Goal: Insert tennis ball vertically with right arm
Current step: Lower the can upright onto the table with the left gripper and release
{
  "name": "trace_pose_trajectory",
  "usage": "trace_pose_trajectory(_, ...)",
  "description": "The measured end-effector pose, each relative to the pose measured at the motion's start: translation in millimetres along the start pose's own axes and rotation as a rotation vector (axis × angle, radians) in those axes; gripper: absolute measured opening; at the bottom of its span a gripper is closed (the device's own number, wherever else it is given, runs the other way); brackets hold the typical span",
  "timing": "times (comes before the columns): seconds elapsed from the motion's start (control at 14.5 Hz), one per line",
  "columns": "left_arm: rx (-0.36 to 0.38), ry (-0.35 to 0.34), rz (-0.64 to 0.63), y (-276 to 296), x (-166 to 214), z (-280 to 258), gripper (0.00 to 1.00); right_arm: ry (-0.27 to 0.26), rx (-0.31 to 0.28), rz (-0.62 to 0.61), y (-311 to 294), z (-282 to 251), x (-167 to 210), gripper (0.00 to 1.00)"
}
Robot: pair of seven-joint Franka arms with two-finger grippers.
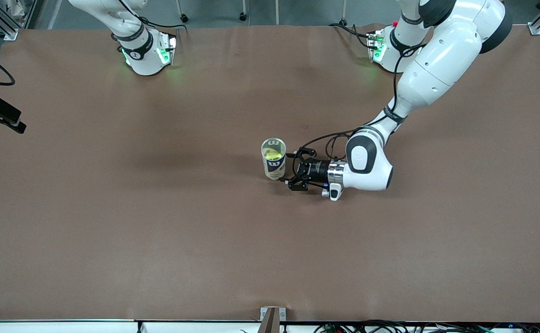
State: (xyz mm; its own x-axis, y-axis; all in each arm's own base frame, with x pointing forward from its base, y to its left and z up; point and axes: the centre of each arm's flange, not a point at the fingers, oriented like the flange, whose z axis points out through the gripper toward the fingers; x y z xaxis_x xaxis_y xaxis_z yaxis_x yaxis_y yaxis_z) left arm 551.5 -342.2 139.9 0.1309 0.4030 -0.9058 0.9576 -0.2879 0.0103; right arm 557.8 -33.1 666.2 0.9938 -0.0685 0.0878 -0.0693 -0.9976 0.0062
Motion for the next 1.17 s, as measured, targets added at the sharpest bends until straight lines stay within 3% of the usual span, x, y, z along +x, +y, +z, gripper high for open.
trace_pose_trajectory(0.28, 0.021, 0.028, 0.009, 2.1, 2.6, -9.3, 1.0, 0.011, -0.001, 0.001, 0.5, -5.1, 0.3, 1.0)
trace_pose_trajectory(0.48, 0.104, 0.099, 0.094, 10.7, -9.8, -31.9, 1.0, 0.011, -0.001, 0.0, 0.2, -5.0, 0.3, 1.0)
trace_pose_trajectory(0.62, 0.176, 0.184, 0.156, 26.6, -26.0, -70.1, 1.0, 0.011, -0.001, -0.001, -0.4, -5.0, 0.3, 1.0)
trace_pose_trajectory(0.96, 0.272, 0.416, 0.352, 64.1, -54.9, -160.5, 1.0, 0.011, -0.001, -0.003, -1.3, -5.0, 0.3, 1.0)
trace_pose_trajectory(1.17, 0.337, 0.613, 0.485, 78.2, -95.1, -200.6, 1.0, 0.011, -0.001, -0.003, -1.5, -5.0, 0.3, 1.0)
